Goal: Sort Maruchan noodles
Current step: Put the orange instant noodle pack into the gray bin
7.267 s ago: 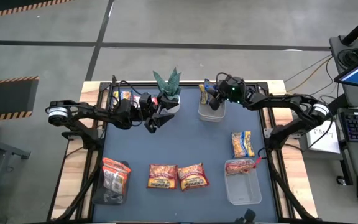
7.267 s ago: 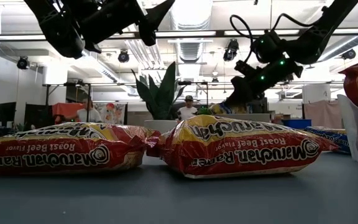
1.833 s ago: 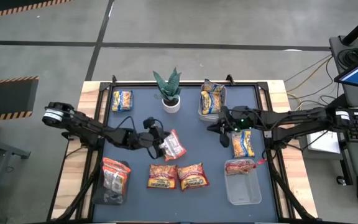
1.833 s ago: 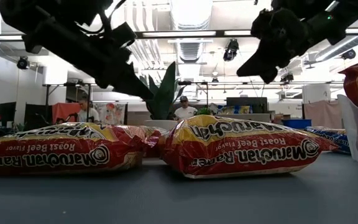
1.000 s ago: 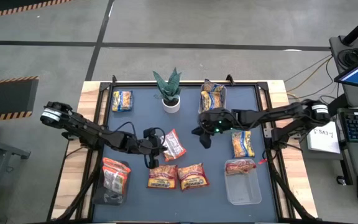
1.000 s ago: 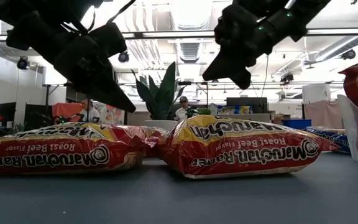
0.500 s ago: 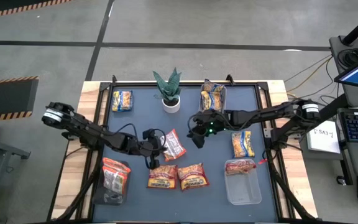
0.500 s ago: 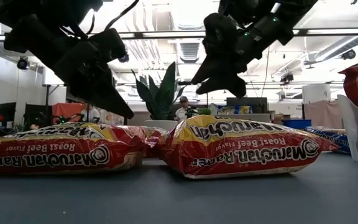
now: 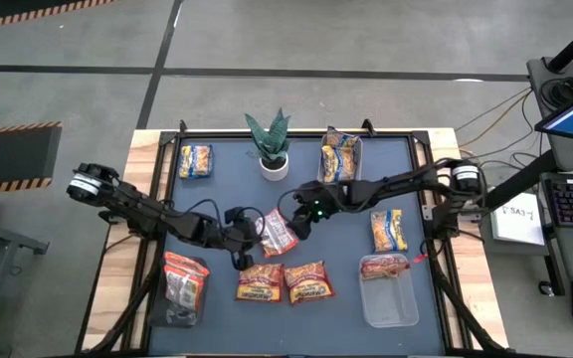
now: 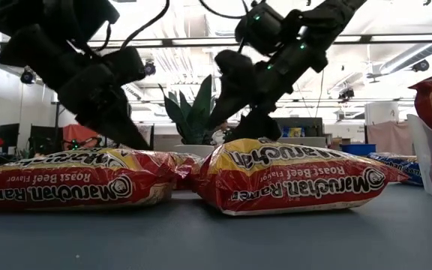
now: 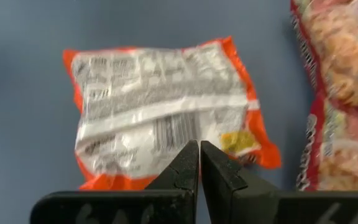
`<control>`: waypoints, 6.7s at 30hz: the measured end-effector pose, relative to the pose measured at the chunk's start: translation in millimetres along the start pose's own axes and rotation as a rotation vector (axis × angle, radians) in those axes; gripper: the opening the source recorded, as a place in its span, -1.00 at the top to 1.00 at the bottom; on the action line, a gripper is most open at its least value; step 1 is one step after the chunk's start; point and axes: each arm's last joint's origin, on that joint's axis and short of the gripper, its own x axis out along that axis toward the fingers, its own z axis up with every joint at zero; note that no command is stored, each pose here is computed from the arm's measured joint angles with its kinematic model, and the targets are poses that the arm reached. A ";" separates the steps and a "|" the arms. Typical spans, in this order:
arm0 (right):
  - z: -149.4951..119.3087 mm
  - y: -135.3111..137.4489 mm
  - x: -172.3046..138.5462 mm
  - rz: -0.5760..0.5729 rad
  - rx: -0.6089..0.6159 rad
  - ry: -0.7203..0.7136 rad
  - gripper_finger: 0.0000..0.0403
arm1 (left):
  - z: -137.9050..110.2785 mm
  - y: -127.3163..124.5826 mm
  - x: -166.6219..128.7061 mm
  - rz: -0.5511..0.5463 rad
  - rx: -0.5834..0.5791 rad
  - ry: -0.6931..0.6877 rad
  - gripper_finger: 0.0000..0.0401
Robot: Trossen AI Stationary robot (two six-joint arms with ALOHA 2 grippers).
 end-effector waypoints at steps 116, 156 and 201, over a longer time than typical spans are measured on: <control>-44.6 112.4 -69.2 -0.731 -2.317 0.104 0.26 | 78.6 20.7 -66.0 -0.425 -0.474 -0.562 -0.01; -70.8 145.4 -78.2 -0.888 -2.904 0.243 0.27 | 61.9 41.4 -17.8 -0.511 -0.290 -0.565 -0.43; -33.4 191.1 -108.6 -1.095 -3.182 0.083 0.26 | 65.2 50.8 -41.0 -0.721 -0.106 -0.861 -0.43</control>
